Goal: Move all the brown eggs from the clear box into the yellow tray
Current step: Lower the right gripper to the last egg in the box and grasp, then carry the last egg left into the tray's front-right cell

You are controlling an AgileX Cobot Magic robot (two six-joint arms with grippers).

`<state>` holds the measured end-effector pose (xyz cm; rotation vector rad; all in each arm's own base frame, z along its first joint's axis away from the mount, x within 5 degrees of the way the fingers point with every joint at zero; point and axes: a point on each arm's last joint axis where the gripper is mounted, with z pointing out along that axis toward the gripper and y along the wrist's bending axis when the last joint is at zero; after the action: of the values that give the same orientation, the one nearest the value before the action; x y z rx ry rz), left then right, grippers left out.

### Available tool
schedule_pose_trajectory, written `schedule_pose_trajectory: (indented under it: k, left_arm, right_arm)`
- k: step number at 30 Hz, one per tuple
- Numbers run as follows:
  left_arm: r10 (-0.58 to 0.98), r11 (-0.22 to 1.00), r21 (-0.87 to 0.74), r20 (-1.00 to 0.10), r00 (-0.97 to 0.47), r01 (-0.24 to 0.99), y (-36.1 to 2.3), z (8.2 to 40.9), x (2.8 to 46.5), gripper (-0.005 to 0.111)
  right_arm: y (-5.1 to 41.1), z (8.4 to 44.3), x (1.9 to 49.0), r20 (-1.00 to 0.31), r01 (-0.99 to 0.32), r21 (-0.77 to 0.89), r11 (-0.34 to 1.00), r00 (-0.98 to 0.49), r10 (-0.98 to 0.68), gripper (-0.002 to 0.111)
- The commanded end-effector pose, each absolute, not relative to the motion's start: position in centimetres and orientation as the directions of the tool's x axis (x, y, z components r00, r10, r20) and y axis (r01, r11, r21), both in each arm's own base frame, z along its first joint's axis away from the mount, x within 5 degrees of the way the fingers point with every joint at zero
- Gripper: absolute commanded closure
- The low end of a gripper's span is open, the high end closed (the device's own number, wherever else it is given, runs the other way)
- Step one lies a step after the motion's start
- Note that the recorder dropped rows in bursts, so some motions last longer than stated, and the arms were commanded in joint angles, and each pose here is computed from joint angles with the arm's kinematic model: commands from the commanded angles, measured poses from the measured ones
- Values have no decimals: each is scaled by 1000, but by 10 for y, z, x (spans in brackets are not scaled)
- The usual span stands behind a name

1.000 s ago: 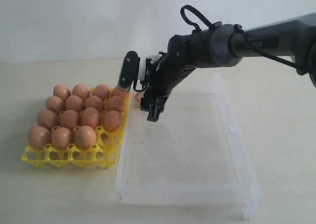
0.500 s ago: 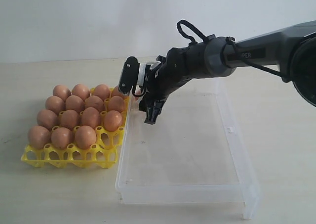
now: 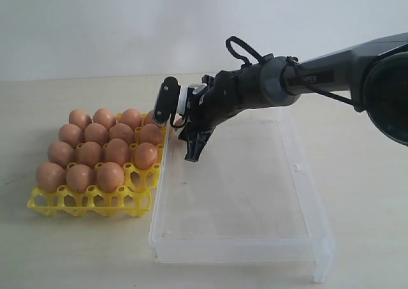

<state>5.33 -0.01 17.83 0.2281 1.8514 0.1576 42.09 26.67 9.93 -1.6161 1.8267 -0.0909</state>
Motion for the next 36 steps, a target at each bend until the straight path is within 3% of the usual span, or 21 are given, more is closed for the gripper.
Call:
schedule_pose_trajectory:
  k: [1, 5, 8, 10, 13, 17, 28, 36]
  left_arm:
    - [232, 973, 220, -937, -260, 74, 0, 181, 53, 107]
    - [232, 973, 220, -937, -260, 74, 0, 181, 53, 107]
    - [232, 973, 220, -937, -260, 74, 0, 181, 53, 107]
    - [232, 973, 220, -937, -260, 74, 0, 181, 53, 107]
    - [232, 973, 220, -937, -260, 74, 0, 181, 53, 107]
    - [232, 973, 220, -937, -260, 74, 0, 181, 53, 107]
    - [232, 973, 220, -937, -260, 74, 0, 181, 53, 107]
    - [232, 973, 220, -937, -260, 74, 0, 181, 53, 107]
  right_arm:
    - [269, 110, 416, -450, -867, -432, 247, -31, -893, 108]
    - [268, 139, 407, -542, -827, -397, 398, -139, -829, 108]
    - [251, 172, 387, -740, -666, -201, 718, -377, -558, 108]
    - [244, 183, 369, -817, -606, -101, 789, -402, -413, 108]
    - [250, 194, 329, -892, -642, -41, 765, -321, -317, 108]
    - [258, 181, 288, -924, -722, 37, 691, -288, -250, 108]
    - [271, 146, 272, -922, -823, 197, 533, -341, -186, 108]
    - [274, 123, 273, -898, -806, 258, 532, -404, -177, 108]
